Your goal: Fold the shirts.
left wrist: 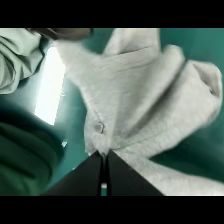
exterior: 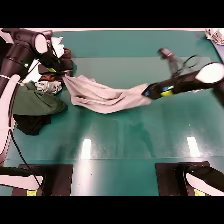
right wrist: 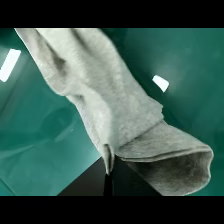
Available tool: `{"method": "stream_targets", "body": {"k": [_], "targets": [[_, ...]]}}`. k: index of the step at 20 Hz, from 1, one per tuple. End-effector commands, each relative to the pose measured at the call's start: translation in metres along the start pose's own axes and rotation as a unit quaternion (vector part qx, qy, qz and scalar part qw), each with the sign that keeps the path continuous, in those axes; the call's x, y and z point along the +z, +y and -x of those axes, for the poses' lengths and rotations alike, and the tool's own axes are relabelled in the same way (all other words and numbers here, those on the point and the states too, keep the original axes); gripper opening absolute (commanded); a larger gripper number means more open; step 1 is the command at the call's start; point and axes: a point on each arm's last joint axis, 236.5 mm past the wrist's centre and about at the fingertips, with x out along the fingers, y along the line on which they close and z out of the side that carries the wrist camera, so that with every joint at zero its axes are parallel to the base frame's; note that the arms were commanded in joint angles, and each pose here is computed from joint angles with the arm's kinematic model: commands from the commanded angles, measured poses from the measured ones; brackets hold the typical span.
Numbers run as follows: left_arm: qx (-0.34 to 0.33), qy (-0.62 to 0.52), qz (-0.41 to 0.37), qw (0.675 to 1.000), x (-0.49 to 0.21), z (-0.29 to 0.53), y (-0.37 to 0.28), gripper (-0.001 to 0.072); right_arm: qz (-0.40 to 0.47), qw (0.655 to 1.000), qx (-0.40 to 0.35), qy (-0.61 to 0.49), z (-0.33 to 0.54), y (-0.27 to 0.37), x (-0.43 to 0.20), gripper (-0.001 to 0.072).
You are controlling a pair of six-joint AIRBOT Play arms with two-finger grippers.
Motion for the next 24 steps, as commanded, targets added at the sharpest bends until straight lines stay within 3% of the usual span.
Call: {"method": "stream_targets", "body": {"k": [1,7,17,21,24], "targets": [[-0.078,0.046,0.087,0.992,-0.006,0.027,-0.023,0.0027,0.042,0.997,-0.035,-0.046,0.072,-0.003,0.019,0.0013],[-0.159,-0.023,0.071,0.984,0.003,0.125,-0.044,0.0027,0.060,0.989,-0.069,-0.113,0.120,-0.002,0.044,0.0013],[-0.153,-0.009,-0.033,0.988,-0.065,0.206,-0.017,0.0027,0.145,0.987,-0.015,-0.068,0.142,0.078,-0.006,0.0013],[-0.209,0.002,-0.104,0.972,-0.133,0.263,-0.047,0.0027,0.122,0.986,0.001,-0.115,0.183,0.120,-0.030,0.0013],[-0.250,-0.019,-0.103,0.963,-0.155,0.290,-0.069,0.0027,0.114,0.968,0.024,-0.224,0.223,0.153,-0.016,0.0012]]}}
